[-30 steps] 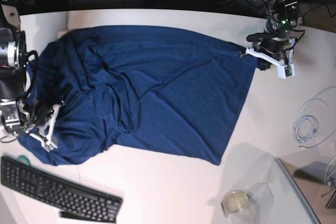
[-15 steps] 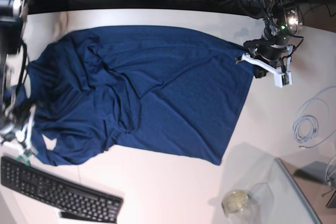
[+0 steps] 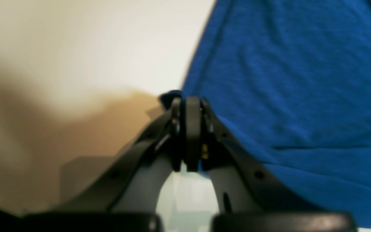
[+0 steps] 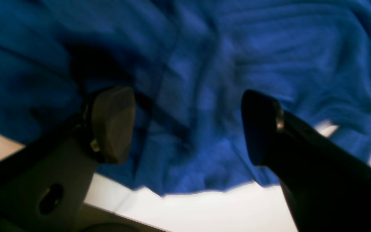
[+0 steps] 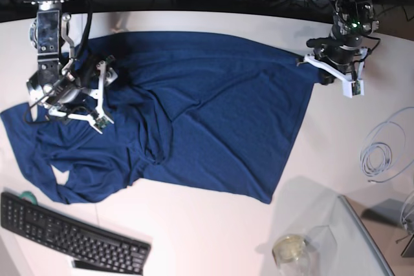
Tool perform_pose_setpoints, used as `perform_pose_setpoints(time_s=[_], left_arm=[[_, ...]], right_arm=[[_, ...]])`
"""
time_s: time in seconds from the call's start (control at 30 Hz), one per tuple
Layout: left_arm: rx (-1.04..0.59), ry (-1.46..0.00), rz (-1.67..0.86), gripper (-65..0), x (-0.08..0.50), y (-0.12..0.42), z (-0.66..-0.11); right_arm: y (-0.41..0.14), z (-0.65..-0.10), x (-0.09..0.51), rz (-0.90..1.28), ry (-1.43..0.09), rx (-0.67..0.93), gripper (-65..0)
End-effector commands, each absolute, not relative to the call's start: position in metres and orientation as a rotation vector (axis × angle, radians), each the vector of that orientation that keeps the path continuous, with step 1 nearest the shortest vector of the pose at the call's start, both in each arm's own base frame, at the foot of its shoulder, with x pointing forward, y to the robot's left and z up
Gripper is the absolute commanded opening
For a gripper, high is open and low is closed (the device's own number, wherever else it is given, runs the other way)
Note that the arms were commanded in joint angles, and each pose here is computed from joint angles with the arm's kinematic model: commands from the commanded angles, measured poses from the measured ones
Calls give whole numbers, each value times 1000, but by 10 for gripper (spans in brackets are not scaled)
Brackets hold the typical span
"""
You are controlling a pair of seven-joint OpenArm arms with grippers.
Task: Layout the t-shirt on the table in an organized manner, then fold the t-shirt properly
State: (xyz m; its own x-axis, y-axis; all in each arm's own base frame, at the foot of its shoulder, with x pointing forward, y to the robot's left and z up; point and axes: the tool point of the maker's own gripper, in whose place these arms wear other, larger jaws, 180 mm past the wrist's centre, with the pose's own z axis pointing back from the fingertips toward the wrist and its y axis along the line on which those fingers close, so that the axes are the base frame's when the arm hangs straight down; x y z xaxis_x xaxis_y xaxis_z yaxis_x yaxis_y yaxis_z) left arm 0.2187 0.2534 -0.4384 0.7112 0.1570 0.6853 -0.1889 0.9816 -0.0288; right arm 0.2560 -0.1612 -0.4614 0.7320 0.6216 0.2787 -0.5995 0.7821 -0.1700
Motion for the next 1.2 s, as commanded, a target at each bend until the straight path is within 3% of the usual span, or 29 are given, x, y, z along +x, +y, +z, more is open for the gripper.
perform_pose_setpoints(time_s=[0.0,0.13,0.17,0.23,0.3,0.33,0.47,0.8,1.17], left_arm=[[43,-801,184,-650,226,254,-427],[49,-796,188,-650,224,257,-428],[49,-796,188,-650,223,257,-428],[49,-796,188,-650,223,257,-428],[49,-796,188,-650,223,257,-428],[49,-796,188,-650,223,257,-428],[50,-796,187,-650,223,257,-428],[51,-784,186,-650,218,257,-431],[47,-783,181,-650,218,254,-431]], right_arm=[[-173,-455,267,670,-346,-106,-176],[-170,-471,262,664,-306,-70,-204],[-169,-472,262,663,-309,-61,-257],[-169,-473,261,660,-311,-59,-422],[-172,-472,258,657,-298,-69,-626],[-172,-470,256,659,-300,-76,-650],[-174,-445,251,677,-355,-130,-629],[-192,-423,200,703,-279,-226,-635],[-203,-445,149,682,-159,-195,-627]])
